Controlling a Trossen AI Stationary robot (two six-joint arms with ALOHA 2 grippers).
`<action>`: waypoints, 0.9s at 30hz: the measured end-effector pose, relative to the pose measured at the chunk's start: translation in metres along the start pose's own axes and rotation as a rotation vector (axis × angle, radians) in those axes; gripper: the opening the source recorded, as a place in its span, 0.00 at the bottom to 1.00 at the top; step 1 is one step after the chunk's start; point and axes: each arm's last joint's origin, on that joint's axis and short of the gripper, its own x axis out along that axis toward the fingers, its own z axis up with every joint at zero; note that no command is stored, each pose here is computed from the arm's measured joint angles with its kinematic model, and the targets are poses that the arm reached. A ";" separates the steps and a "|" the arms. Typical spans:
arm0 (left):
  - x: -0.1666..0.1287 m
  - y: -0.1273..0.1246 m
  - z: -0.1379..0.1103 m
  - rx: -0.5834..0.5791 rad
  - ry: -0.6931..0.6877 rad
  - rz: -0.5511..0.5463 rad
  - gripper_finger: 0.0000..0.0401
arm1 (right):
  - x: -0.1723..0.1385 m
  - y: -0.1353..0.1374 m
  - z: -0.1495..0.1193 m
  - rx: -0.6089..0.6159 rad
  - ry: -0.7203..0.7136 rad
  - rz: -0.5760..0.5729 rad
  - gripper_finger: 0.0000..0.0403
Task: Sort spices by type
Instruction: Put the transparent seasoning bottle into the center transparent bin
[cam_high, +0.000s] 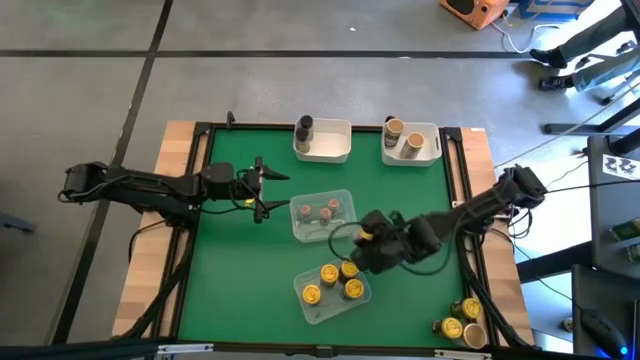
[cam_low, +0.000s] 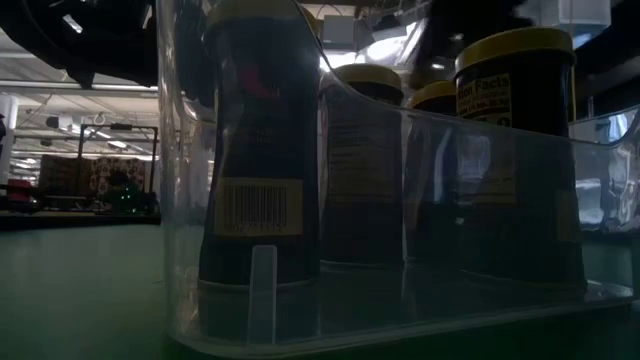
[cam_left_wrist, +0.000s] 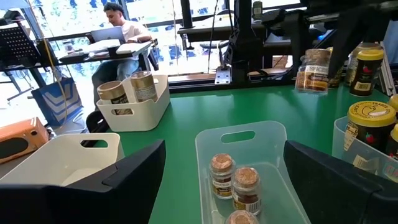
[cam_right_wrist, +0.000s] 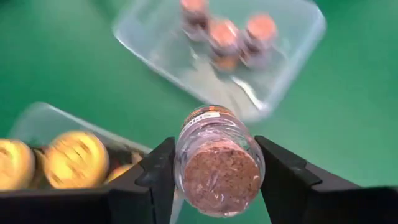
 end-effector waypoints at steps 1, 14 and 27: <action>0.000 0.000 0.000 0.000 0.000 0.000 0.78 | 0.003 0.002 0.006 -0.018 -0.018 0.022 0.45; 0.000 0.000 0.000 0.000 0.001 0.000 0.78 | 0.072 -0.001 0.052 -0.158 0.044 0.136 0.45; 0.000 0.000 0.000 0.009 0.003 0.000 0.78 | 0.091 -0.026 0.061 -0.214 0.085 -0.033 0.45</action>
